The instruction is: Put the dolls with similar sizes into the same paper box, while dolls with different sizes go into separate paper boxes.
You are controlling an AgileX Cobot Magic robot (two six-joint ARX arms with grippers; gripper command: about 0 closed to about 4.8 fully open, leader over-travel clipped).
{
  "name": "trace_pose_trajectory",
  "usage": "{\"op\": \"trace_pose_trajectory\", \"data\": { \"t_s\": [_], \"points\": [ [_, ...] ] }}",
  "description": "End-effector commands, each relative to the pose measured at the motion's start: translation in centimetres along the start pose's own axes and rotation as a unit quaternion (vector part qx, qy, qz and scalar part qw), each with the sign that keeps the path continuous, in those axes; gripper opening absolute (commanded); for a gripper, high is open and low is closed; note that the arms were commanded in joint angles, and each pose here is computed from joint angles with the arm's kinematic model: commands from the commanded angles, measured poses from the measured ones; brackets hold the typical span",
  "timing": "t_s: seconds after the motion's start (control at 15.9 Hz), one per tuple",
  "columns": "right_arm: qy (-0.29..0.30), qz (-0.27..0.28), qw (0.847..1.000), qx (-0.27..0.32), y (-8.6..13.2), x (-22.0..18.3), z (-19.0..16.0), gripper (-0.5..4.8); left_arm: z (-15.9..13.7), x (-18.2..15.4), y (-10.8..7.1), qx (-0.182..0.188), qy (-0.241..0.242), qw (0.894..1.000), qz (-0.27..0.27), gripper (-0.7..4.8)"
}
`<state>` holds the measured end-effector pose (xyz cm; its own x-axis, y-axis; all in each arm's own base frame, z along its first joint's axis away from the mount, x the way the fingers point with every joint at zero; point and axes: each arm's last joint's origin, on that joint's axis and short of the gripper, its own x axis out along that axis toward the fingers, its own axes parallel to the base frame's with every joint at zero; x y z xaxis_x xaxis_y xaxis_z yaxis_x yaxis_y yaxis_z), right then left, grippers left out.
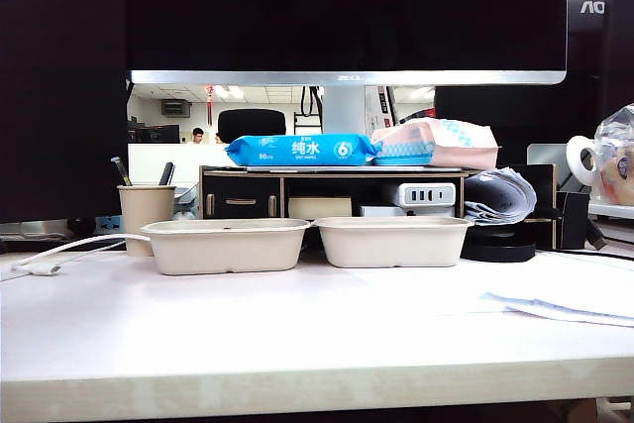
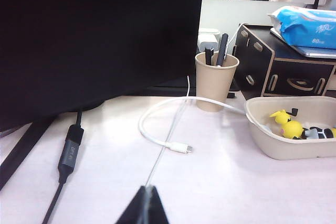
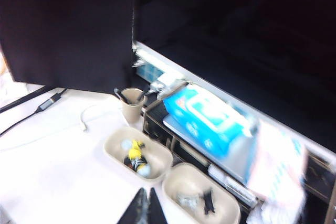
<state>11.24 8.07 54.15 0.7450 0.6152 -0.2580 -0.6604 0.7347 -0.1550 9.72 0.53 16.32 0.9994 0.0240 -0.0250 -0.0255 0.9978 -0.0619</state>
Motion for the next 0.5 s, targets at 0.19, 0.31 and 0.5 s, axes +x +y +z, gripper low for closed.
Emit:
{"op": "trace_pose_trajectory", "data": {
  "t_s": [0.19, 0.31, 0.5],
  "points": [
    [0.012, 0.002, 1.000, 0.022, 1.3, -6.4, -4.3, -0.06, 0.1, 0.0, 0.0, 0.000, -0.005, 1.000, -0.001, -0.05],
    [0.013, 0.002, 1.000, 0.022, 1.7, -8.8, -5.3, -0.06, 0.1, 0.0, 0.0, 0.000, -0.004, 1.000, -0.001, -0.05],
    [-0.025, -0.004, 1.000, 0.019, 2.3, -12.8, -6.5, -0.06, 0.1, 0.0, 0.0, 0.000, -0.005, 1.000, -0.001, -0.05]
  ]
}}
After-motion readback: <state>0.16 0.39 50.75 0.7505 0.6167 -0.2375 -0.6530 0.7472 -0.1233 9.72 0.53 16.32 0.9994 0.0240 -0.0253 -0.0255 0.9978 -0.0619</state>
